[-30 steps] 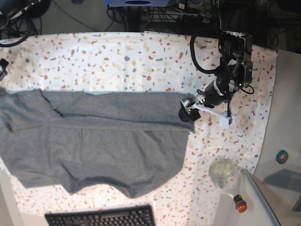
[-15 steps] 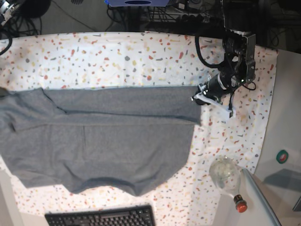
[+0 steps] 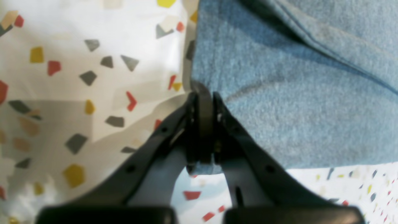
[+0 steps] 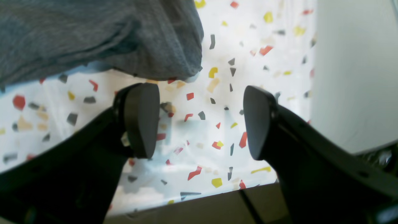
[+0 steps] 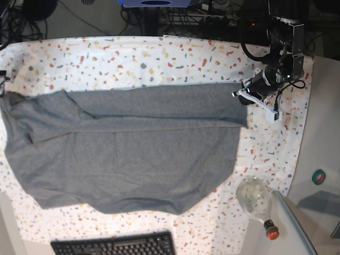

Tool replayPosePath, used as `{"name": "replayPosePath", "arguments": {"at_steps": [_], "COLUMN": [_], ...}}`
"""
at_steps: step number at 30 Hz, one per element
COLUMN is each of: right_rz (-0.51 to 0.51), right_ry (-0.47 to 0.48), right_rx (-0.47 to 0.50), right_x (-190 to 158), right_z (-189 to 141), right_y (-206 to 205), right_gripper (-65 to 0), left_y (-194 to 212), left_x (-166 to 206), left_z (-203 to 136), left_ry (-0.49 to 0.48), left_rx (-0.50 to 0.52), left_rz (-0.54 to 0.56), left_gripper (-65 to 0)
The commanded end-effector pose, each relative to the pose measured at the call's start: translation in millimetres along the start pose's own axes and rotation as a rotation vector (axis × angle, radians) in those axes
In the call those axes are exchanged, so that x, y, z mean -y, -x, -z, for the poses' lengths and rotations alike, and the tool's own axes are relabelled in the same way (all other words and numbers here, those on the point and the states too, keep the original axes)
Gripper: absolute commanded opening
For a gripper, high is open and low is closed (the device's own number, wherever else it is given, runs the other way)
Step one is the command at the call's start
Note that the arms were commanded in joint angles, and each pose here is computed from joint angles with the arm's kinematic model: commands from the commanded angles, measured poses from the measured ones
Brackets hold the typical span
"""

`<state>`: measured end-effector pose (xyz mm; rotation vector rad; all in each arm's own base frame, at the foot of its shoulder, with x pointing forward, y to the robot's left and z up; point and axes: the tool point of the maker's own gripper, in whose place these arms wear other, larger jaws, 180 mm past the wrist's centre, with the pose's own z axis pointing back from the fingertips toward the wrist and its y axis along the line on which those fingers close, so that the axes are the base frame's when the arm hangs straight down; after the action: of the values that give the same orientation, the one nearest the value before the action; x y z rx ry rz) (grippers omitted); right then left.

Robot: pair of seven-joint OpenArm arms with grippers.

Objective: Layout the t-shirt on the table in an organized manner, then fold the t-shirt properly

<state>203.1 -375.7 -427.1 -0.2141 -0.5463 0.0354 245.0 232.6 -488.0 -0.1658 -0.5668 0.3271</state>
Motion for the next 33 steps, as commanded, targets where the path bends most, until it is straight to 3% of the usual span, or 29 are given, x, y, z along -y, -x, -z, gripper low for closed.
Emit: {"name": "replayPosePath", "arguments": {"at_steps": [1,9,13,18,20,27,33], "right_rz": [-0.031,0.022,-0.022,-0.036,-0.028,0.004,-0.02], "right_ry": [-0.002,-0.021,-0.087,-0.096,-0.1,-0.118,-0.139], "right_rx": [0.018,0.001,0.013,-0.038,-0.033,-0.043,-0.045], "right_x": [2.3,15.1,5.9,2.9,1.9,1.2,-9.4], "right_z": [-2.5,17.6,19.9,20.3,22.3,31.1,34.2], "right_y": [-6.9,-15.6,-27.3,-21.7,-24.6,-26.5,-29.9], "right_gripper": [-26.6,-26.7,-27.6,-41.6,-43.8,-38.3,-37.8], "left_y": [-0.6,-12.7,-11.5,-16.0,-16.6,-16.1,-15.5], "left_x": [-20.9,-26.9,-25.1,-25.6,-26.6,-26.0,-25.2], "left_z": [-4.5,-6.3,-5.6,-5.6,-5.9,-5.7,-5.3], "left_ry": [-0.065,-0.077,-0.073,-0.074,-0.076,-0.076,-0.075], "left_rx": [-0.015,0.015,0.012,0.021,0.022,0.021,0.02], "left_rz": [0.008,-0.017,-0.015,-0.019,-0.019,-0.018,-0.019], "left_gripper": [-65.0,-65.0,-65.0,-65.0,-65.0,-65.0,-65.0]}}
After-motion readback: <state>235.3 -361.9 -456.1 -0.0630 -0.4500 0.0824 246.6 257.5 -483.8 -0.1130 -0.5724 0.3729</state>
